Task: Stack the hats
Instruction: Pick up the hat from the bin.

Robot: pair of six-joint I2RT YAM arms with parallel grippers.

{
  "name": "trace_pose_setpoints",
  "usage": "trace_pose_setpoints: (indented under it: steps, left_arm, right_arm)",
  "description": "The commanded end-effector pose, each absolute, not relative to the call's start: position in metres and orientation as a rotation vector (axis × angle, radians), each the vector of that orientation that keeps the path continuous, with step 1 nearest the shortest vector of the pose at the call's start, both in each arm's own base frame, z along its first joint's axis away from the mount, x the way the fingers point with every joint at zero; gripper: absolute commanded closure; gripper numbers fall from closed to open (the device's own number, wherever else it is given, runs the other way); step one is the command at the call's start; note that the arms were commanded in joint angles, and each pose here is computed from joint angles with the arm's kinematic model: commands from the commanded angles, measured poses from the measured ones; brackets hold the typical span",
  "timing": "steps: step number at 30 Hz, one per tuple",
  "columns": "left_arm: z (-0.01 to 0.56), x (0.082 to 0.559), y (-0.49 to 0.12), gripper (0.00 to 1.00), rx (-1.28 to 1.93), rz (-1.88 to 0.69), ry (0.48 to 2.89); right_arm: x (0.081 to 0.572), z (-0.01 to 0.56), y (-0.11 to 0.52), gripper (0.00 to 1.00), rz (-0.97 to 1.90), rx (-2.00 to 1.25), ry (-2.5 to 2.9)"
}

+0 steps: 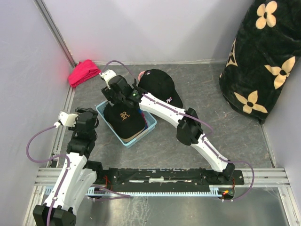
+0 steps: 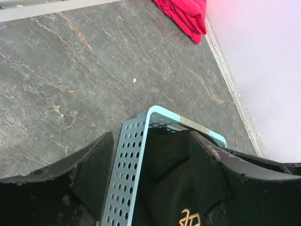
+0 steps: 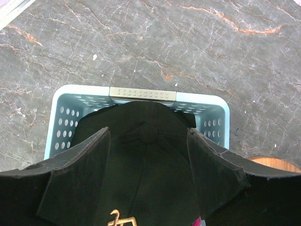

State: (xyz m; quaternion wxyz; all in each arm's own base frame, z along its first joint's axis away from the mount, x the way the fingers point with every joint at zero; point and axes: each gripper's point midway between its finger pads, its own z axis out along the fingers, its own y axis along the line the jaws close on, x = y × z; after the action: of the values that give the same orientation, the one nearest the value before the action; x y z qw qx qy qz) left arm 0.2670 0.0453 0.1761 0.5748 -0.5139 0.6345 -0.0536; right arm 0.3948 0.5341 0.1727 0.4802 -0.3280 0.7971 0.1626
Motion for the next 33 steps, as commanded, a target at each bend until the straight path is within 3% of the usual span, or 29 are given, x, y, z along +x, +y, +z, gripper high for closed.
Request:
trace_pose_setpoints:
  steps: [1, 10, 24, 33]
  left_arm:
    - [0.186, 0.269, 0.05, 0.29, -1.235, -0.152, 1.41]
    - [0.183, 0.27, 0.049, 0.29, -1.238, -0.154, 1.413]
    - [0.18, 0.271, 0.048, 0.29, -1.241, -0.16, 1.419]
    - [0.178, 0.271, 0.048, 0.29, -1.245, -0.159, 1.421]
  right_arm:
    - [0.399, 0.169, 0.539, 0.27, 0.421, -0.791, 1.939]
    - [0.402, 0.159, 0.539, 0.33, 0.424, -0.797, 1.957]
    - [0.402, 0.173, 0.536, 0.71, 0.433, -0.799, 1.934]
    - [0.401, 0.193, 0.534, 0.78, 0.442, -0.792, 1.883]
